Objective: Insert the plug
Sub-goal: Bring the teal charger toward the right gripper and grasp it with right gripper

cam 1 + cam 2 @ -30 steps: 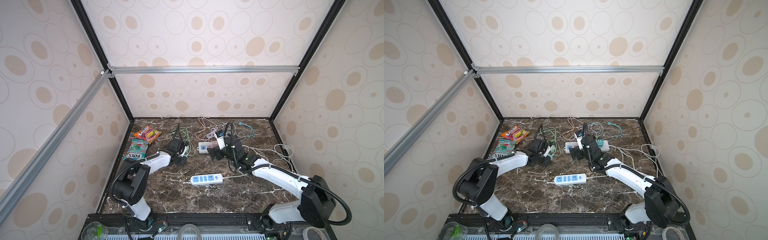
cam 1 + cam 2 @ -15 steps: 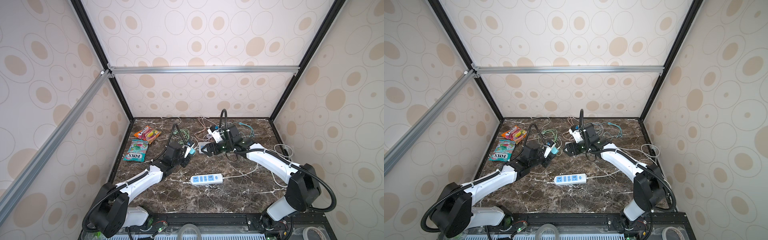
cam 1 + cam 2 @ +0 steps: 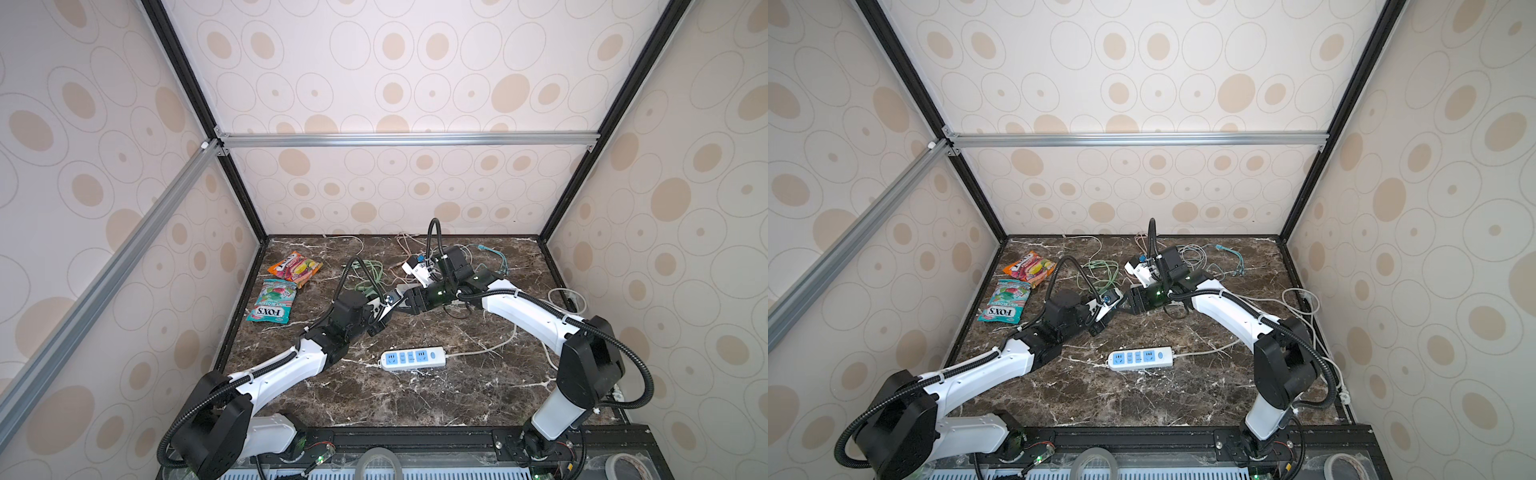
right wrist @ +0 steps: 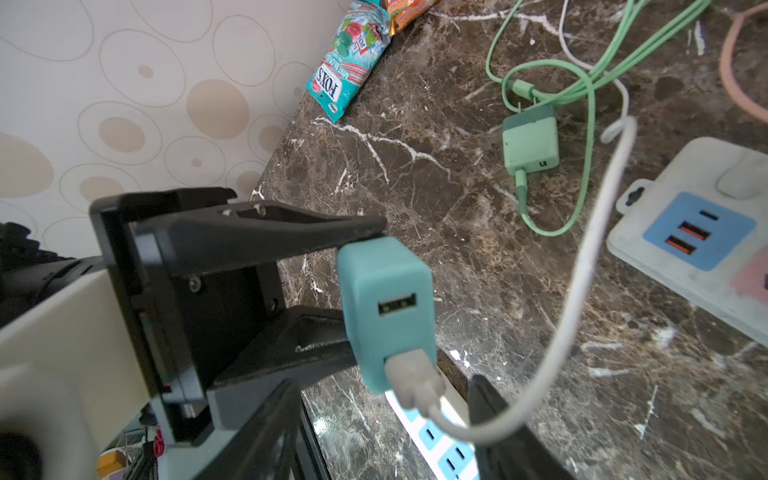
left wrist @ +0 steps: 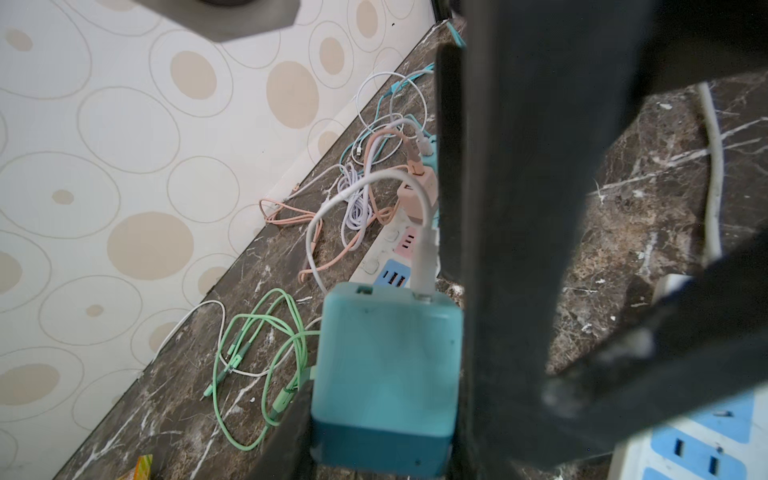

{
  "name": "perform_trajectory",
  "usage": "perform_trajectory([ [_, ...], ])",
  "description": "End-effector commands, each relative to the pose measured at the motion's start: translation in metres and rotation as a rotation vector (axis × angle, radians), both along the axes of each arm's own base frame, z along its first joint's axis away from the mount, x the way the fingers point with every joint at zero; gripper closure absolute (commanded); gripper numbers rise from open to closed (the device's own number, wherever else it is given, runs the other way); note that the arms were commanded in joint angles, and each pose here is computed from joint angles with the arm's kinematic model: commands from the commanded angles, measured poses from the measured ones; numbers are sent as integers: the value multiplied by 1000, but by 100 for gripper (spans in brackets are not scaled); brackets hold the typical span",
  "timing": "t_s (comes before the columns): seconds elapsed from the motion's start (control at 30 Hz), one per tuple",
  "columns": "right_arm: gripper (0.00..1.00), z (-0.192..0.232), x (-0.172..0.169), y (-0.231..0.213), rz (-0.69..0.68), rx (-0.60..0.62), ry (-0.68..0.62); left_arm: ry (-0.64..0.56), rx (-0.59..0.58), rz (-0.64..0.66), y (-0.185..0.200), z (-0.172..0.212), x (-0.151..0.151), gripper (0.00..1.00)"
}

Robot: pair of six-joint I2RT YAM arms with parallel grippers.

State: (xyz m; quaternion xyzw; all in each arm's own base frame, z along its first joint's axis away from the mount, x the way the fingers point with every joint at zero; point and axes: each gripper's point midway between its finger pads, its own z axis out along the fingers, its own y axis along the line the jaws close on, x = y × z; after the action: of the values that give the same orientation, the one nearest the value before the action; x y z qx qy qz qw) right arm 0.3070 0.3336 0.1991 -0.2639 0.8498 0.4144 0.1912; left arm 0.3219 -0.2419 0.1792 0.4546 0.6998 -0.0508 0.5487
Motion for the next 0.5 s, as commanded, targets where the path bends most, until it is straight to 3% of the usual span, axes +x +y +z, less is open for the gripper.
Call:
perform_trajectory([
  [0.0, 42, 5, 3, 8, 0, 46, -6, -95, -28, -58, -10, 20, -2, 100],
  [0.23, 55, 8, 5, 16, 9, 97, -1, -93, -51, -77, -13, 20, -6, 100],
  [0.47, 56, 3, 2, 18, 25, 102, 19, -105, -79, -107, -16, 24, -10, 100],
])
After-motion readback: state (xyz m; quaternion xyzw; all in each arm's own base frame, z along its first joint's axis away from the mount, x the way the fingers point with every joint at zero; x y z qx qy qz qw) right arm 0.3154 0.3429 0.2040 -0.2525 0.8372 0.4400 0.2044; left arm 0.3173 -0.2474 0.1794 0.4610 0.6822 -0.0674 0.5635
